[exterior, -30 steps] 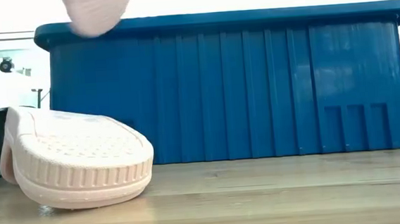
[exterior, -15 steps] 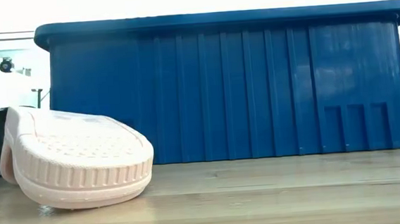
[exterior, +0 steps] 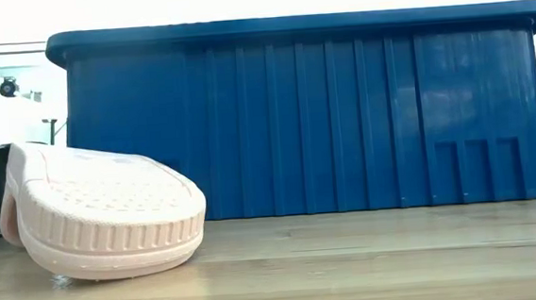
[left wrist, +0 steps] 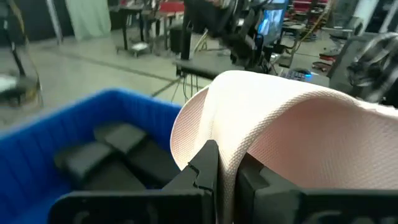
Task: Pick and place slides into bin
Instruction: Put the pink slide into the blue bin
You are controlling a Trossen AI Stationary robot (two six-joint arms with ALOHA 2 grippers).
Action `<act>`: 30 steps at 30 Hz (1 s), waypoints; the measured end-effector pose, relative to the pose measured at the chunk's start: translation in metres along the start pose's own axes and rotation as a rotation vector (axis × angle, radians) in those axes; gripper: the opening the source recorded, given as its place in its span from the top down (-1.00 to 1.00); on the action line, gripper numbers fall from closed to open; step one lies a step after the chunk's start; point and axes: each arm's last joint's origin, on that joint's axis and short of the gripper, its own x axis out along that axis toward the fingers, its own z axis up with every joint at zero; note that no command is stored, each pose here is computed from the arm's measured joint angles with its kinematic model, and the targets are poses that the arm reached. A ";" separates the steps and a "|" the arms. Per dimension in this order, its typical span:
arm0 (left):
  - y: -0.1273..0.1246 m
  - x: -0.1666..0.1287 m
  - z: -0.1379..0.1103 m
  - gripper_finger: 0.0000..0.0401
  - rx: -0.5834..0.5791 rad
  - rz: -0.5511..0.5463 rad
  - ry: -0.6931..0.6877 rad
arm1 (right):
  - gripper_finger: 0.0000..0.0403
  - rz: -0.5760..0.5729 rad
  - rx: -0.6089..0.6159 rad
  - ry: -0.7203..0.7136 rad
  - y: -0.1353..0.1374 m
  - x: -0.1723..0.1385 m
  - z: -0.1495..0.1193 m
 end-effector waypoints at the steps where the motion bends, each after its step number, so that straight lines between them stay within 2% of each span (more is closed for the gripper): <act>1: 0.005 0.002 0.005 1.00 0.018 -0.009 -0.008 | 0.13 0.000 0.013 0.000 0.000 0.000 0.000; 9: 0.058 0.022 0.038 1.00 0.170 0.002 -0.043 | 0.13 -0.002 0.028 0.001 0.000 0.000 0.000; 14: 0.091 0.036 0.051 1.00 0.251 0.038 -0.050 | 0.13 -0.106 0.030 0.018 -0.003 0.000 -0.001; 18: 0.121 0.050 0.053 1.00 0.324 0.148 -0.023 | 0.13 -0.212 0.031 0.034 -0.006 0.000 0.000; 23: 0.161 0.065 0.049 1.00 0.399 0.299 0.096 | 0.13 -0.249 0.035 0.024 -0.008 0.000 0.006; 30: 0.200 0.089 0.020 1.00 0.438 0.426 0.262 | 0.13 -0.256 0.035 0.015 -0.009 0.001 0.011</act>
